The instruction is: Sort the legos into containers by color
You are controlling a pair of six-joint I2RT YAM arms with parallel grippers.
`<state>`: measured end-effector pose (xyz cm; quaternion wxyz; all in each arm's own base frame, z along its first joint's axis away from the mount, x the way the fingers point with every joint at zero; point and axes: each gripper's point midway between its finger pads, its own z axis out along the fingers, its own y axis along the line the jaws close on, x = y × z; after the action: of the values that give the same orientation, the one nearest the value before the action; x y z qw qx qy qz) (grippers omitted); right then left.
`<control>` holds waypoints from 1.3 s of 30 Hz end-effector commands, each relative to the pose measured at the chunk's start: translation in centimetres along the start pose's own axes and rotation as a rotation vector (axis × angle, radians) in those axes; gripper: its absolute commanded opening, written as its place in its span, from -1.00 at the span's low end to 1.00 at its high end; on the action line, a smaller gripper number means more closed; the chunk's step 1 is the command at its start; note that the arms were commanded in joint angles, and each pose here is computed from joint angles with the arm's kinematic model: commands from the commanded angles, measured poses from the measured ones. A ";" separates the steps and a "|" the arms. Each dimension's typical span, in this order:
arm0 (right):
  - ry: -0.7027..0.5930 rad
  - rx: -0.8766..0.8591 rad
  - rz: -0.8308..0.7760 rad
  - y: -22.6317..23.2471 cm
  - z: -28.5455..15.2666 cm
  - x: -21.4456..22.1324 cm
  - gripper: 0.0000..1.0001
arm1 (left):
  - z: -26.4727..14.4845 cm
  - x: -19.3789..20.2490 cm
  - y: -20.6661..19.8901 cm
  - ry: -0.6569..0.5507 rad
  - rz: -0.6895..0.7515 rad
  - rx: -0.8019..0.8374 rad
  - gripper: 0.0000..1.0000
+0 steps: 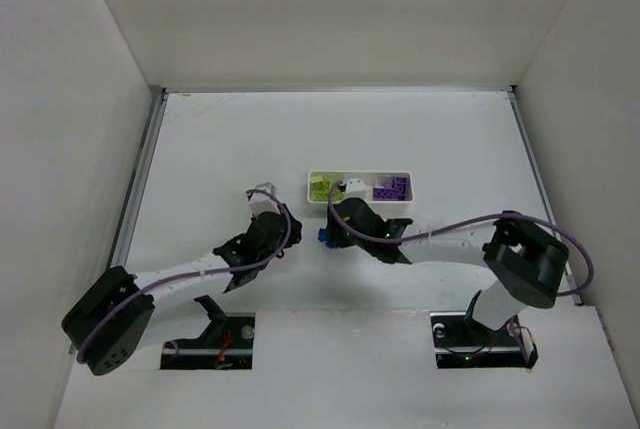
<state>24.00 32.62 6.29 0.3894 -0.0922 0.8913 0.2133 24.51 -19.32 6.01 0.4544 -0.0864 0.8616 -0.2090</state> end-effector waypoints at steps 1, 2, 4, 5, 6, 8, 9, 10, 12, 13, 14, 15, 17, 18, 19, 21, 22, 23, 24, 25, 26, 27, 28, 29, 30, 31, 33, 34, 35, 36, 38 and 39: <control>0.000 0.059 0.003 0.3 0.3 -1.0 -0.11 | 0.0 -0.9 0.0 -0.039 -0.066 0.035 -0.35; 0.004 0.090 -0.007 0.1 0.4 -0.9 -0.13 | 0.0 -0.7 0.3 -0.037 -0.074 0.034 -0.34; 0.006 0.129 -0.021 -0.1 0.3 -0.7 -0.16 | 0.0 -0.7 0.5 -0.039 -0.085 0.041 -0.34; 0.014 0.139 -0.028 -0.2 0.4 -0.4 -0.17 | 0.0 -0.7 0.6 -0.040 -0.090 0.045 -0.34; 0.021 0.145 -0.032 -0.1 0.5 -0.3 -0.18 | 0.0 -0.8 0.6 -0.042 -0.094 0.050 -0.34; 0.040 0.149 -0.032 0.1 0.8 0.2 -0.21 | 0.0 -0.9 0.6 -0.046 -0.100 0.059 -0.33; 0.048 0.155 -0.031 0.2 1.0 0.4 -0.21 | 0.0 -1.0 0.5 -0.046 -0.103 0.062 -0.33; 0.054 0.158 -0.029 0.2 1.2 0.6 -0.22 | 0.0 -1.0 0.6 -0.045 -0.102 0.062 -0.33; 0.063 0.160 -0.025 0.3 1.5 0.8 -0.23 | 0.1 -0.8 0.8 -0.041 -0.103 0.061 -0.33; 0.068 0.160 -0.022 0.3 1.6 1.0 -0.23 | 0.1 -0.7 0.9 -0.039 -0.103 0.061 -0.33; 0.071 0.163 -0.020 0.3 1.6 1.1 -0.25 | 0.1 -0.6 0.9 -0.036 -0.105 0.063 -0.33; 0.071 0.169 -0.019 0.2 1.7 1.2 -0.27 | 0.1 -0.5 1.0 -0.035 -0.108 0.065 -0.33; 0.067 0.187 -0.016 -0.2 1.6 1.2 -0.35 | -0.1 -0.6 0.8 -0.039 -0.113 0.081 -0.33; 0.061 0.194 -0.015 -0.3 1.6 1.0 -0.42 | -0.1 -0.7 0.6 -0.042 -0.116 0.093 -0.33; 0.053 0.198 -0.013 -0.4 1.5 0.8 -0.46 | -0.2 -0.7 0.3 -0.042 -0.117 0.106 -0.32; 0.037 0.186 -0.009 0.0 1.0 0.4 -0.50 | -0.4 -0.8 -0.2 -0.043 -0.115 0.124 -0.31; 0.028 0.177 -0.006 0.2 0.7 0.1 -0.51 | -0.5 -0.8 -0.4 -0.043 -0.111 0.131 -0.31; 0.017 0.168 -0.001 0.4 0.3 -0.3 -0.51 | -0.5 -0.8 -0.5 -0.042 -0.109 0.137 -0.31; 0.007 0.162 0.003 0.5 -0.1 -0.7 -0.51 | -0.6 -0.8 -0.7 -0.041 -0.108 0.143 -0.30; -0.003 0.153 0.005 0.7 -0.6 -1.0 -0.51 | -0.7 -0.8 -1.0 -0.038 -0.103 0.152 -0.29; -0.019 0.140 0.013 0.8 -1.2 -1.7 -0.52 | -0.7 -0.8 -1.4 -0.034 -0.097 0.162 -0.29; -0.028 0.130 0.018 1.0 -1.6 -2.0 -0.52 | -0.7 -0.7 -1.6 -0.030 -0.092 0.167 -0.28; -0.043 0.113 0.024 1.2 -2.3 -2.6 -0.52 | -0.7 -0.5 -2.0 -0.023 -0.082 0.173 -0.28; -0.058 0.095 0.032 1.5 -2.8 -3.2 -0.52 | -0.7 -0.4 -2.3 -0.018 -0.074 0.179 -0.27; -0.070 0.078 0.038 1.7 -3.3 -3.6 -0.52 | -0.6 -0.2 -2.6 -0.010 -0.064 0.183 -0.27; -0.086 0.070 0.043 1.7 -3.6 -4.3 -0.52 | -0.6 -0.2 -2.9 -0.008 -0.057 0.185 -0.27; -0.123 0.068 0.046 1.0 -3.9 -6.0 -0.52 | -0.5 0.1 -3.4 0.002 -0.039 0.190 -0.27; -0.144 0.075 0.052 0.3 -3.7 -7.0 -0.52 | -0.4 0.3 -3.6 0.007 -0.031 0.191 -0.26; -0.161 0.081 0.059 -0.3 -3.5 -7.9 -0.52 | -0.3 0.4 -3.9 0.010 -0.023 0.192 -0.26; -0.175 0.084 0.063 -0.9 -3.3 -8.7 -0.52 | -0.3 0.6 -4.1 0.014 -0.016 0.195 -0.26; -0.202 0.085 0.083 -1.9 -2.8 -10.2 -0.52 | -0.2 1.0 -4.5 0.025 0.005 0.195 -0.26; -0.212 0.090 0.095 -2.5 -2.5 -10.8 -0.52 | -0.2 1.1 -4.6 0.028 0.013 0.194 -0.26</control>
<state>28.30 29.78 13.86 0.4498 -0.0156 0.8726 0.1899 22.61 -22.26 5.13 0.4261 -0.0446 0.8609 -0.2745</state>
